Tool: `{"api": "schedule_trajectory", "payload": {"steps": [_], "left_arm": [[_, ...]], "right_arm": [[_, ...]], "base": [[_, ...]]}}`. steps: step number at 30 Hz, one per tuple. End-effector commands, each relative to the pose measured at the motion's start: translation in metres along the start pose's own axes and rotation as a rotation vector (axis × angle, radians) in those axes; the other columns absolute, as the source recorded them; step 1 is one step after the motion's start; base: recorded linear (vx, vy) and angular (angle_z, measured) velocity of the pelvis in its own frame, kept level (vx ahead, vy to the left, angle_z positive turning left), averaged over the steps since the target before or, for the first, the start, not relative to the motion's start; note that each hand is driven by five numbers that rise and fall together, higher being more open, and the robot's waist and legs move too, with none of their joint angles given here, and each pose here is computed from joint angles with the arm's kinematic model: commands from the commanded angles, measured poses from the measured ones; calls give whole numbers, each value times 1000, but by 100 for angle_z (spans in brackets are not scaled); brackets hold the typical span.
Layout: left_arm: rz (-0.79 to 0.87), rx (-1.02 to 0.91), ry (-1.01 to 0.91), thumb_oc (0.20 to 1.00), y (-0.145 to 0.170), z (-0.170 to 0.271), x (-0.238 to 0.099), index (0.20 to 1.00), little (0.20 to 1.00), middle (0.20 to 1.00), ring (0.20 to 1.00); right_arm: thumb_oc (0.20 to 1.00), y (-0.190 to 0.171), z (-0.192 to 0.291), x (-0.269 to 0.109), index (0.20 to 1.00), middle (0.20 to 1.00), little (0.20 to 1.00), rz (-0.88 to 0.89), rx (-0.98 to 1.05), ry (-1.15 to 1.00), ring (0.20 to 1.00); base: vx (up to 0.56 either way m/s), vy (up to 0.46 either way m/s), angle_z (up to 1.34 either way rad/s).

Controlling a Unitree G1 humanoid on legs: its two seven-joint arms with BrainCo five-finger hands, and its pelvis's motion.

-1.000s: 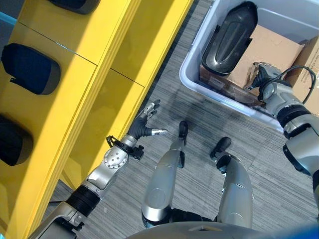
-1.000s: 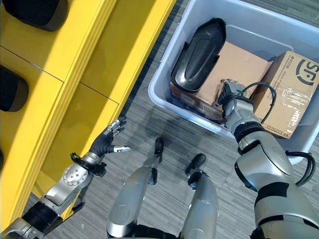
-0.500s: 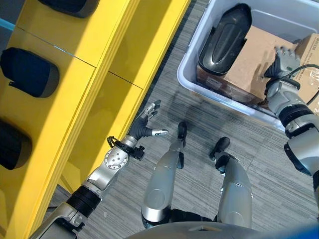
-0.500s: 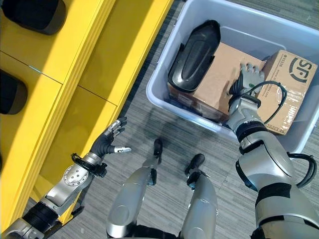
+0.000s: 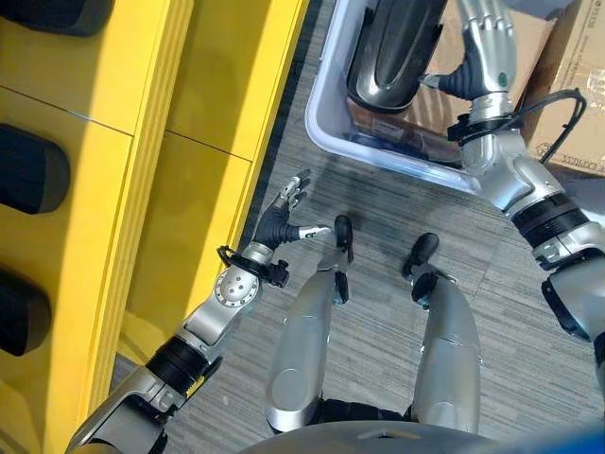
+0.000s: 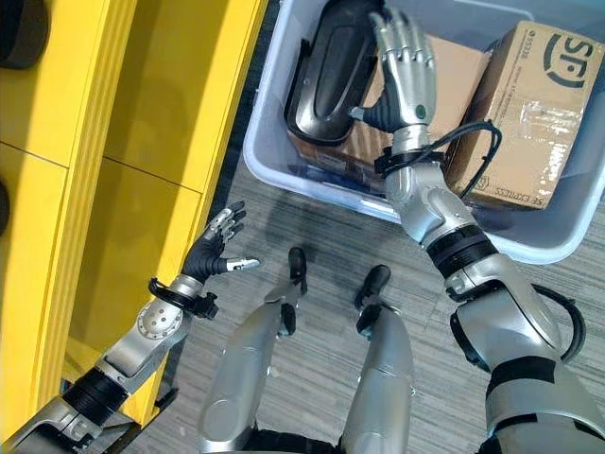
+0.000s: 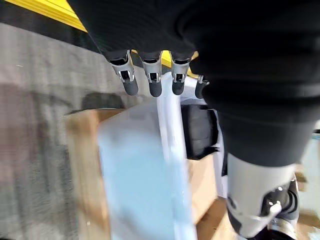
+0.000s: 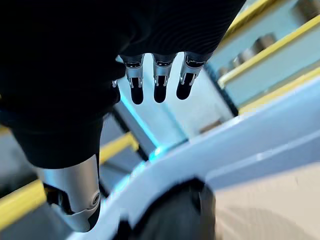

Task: Move parts from the plastic box to the shelf.

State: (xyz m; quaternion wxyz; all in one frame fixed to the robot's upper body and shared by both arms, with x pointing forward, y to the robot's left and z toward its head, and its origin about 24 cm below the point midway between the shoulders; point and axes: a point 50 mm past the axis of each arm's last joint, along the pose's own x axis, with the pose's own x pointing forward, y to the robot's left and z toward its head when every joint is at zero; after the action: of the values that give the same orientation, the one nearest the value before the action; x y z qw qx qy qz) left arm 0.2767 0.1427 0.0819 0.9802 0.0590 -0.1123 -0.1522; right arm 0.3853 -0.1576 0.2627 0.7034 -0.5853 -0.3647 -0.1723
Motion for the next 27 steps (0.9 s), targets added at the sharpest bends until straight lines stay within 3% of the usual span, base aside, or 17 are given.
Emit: {"api": "schedule_trajectory", "payload": {"steps": [1, 3, 7, 10, 13, 14, 18, 21, 27], "left_arm": [[-21, -48, -57, 1000, -7, 6, -11, 1000, 1000, 1000, 1000], [-32, -35, -63, 1000, -3, 7, -12, 1000, 1000, 1000, 1000], [-44, -17, -72, 1000, 1, 12, -16, 1000, 1000, 1000, 1000], [-57, -2, -77, 1000, 6, 14, -19, 1000, 1000, 1000, 1000], [-55, 16, -80, 1000, 12, 16, -24, 1000, 1000, 1000, 1000], [-63, 23, -78, 1000, 16, 17, -31, 1000, 1000, 1000, 1000], [-98, 33, -77, 1000, 15, 21, -37, 1000, 1000, 1000, 1000], [-114, 39, -80, 1000, 15, 25, -39, 1000, 1000, 1000, 1000], [-135, 43, -101, 1000, 15, 29, -40, 1000, 1000, 1000, 1000]], "right_arm": [[1000, -13, -18, 15, 1000, 1000, 1000, 55, -215, -32, 1000], [1000, -9, -22, 20, 1000, 1000, 1000, 168, -359, -68, 1000], [1000, -11, -27, 26, 1000, 1000, 1000, 227, -527, -106, 1000], [1000, -19, -42, 33, 1000, 1000, 1000, 239, -674, -28, 1000], [1000, -22, -58, 36, 1000, 1000, 1000, 401, -805, 115, 1000], [1000, -25, -78, 30, 1000, 1000, 1000, 512, -734, 337, 1000], [1000, -16, -116, -3, 1000, 1000, 1000, 765, -547, 696, 1000], [1000, -16, -134, -24, 1000, 1000, 1000, 875, -512, 818, 1000], [1000, -18, -152, -42, 1000, 1000, 1000, 865, -468, 915, 1000]], "base": [[-9, -93, 14], [1, -114, 16], [6, -86, 21], [7, -80, 20], [18, -99, 15], [19, -129, 14], [6, -84, 13], [-17, -44, 3], [-37, -6, -3]]}}
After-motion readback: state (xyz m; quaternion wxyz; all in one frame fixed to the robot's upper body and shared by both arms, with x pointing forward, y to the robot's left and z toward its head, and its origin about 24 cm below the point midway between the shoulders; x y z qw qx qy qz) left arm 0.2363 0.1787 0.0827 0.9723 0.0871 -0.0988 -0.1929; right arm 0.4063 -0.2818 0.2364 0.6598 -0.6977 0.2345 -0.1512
